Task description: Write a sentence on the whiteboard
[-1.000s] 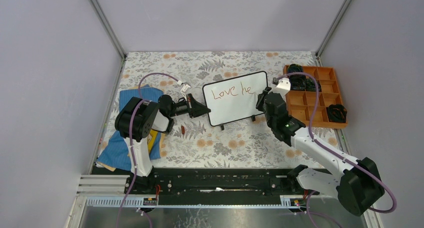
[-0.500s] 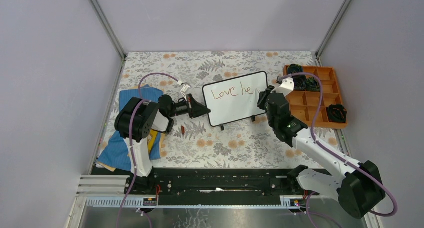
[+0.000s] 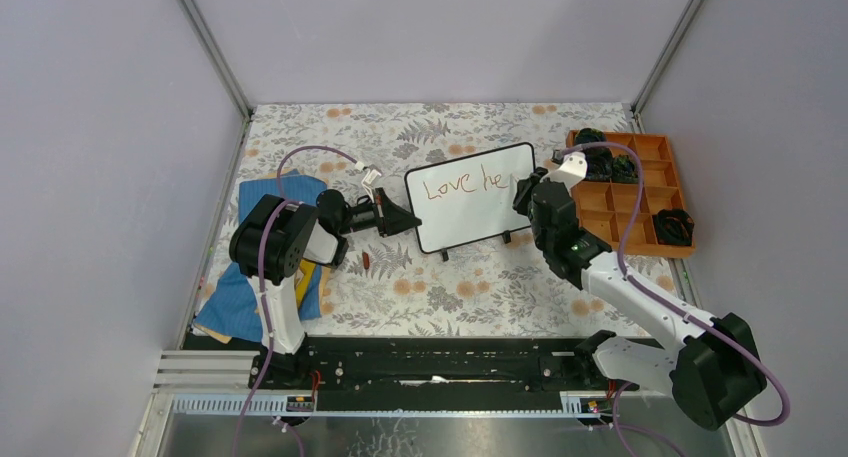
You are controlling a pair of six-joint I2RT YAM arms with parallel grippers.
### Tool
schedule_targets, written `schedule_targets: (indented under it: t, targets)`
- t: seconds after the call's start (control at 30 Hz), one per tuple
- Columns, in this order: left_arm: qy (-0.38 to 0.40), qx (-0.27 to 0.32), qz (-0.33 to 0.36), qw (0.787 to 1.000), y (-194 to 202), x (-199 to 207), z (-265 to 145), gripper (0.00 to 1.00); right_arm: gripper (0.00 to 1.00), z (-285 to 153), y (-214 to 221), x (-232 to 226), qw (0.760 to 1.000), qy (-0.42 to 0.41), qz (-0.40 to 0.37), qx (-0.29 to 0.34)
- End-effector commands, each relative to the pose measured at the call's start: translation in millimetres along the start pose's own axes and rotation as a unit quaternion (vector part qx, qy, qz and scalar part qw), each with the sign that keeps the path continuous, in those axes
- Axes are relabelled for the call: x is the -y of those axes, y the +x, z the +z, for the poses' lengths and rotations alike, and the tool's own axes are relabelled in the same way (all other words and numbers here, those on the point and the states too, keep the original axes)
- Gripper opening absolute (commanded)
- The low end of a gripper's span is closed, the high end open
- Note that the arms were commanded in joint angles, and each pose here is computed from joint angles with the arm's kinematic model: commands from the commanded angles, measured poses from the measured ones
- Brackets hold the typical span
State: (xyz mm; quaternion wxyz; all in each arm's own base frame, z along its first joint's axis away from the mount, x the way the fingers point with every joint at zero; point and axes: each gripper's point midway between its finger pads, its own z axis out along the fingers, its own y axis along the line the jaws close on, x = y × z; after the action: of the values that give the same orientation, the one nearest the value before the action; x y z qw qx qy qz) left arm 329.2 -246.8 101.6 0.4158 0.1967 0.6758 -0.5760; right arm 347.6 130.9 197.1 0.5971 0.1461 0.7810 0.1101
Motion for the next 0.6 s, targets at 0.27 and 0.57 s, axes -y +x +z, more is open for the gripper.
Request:
schedule_targets:
  t: [0.27, 0.57]
  targets:
    - [-0.004, -0.015, -0.013, 1.000, 8.6, -1.9, 1.7, 0.00, 0.00, 7.7, -28.8, -18.2, 0.999, -0.015, 0.025, 0.033]
    - [-0.004, -0.015, -0.013, 1.000, 8.4, -1.9, 1.8, 0.00, 0.00, 10.4, -24.1, -25.4, 0.999, -0.031, 0.017, 0.022]
